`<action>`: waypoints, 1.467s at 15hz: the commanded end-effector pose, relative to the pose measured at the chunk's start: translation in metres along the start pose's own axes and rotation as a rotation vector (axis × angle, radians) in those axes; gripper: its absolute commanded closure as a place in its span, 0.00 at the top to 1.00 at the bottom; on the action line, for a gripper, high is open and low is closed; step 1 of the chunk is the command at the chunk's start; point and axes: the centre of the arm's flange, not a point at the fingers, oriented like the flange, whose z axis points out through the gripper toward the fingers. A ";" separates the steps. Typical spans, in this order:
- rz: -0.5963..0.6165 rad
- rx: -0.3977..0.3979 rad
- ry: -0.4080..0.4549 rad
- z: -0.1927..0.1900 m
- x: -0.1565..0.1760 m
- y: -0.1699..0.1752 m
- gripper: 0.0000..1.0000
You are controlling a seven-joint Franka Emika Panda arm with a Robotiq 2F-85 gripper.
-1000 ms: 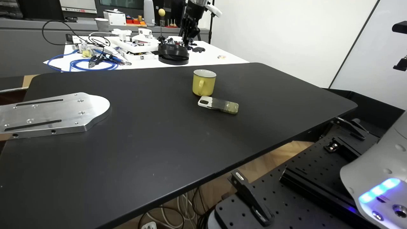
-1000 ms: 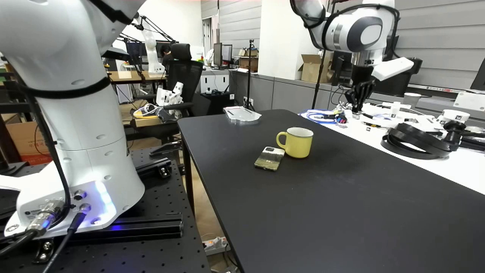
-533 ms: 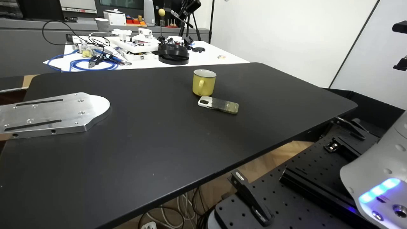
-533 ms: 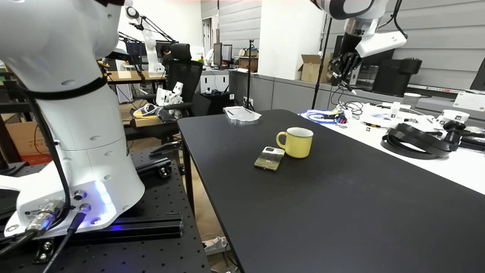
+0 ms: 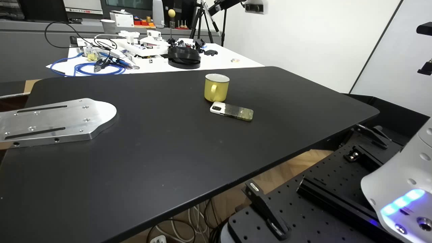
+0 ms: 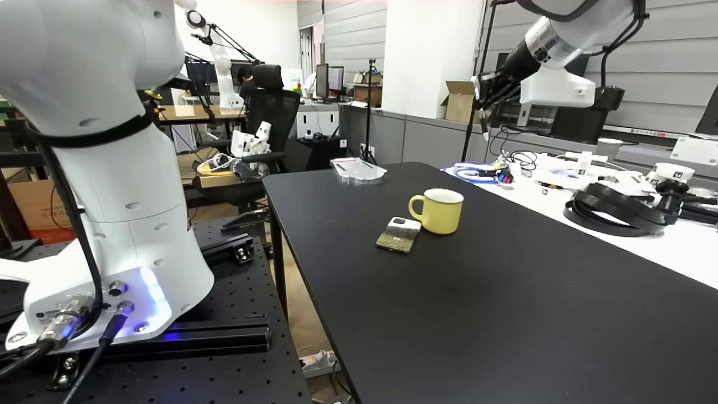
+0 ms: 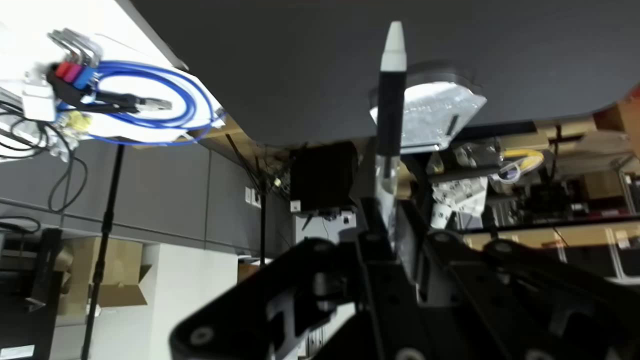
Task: Put the pen in the mug
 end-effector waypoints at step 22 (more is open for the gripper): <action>-0.069 0.202 0.198 0.057 -0.096 -0.019 0.03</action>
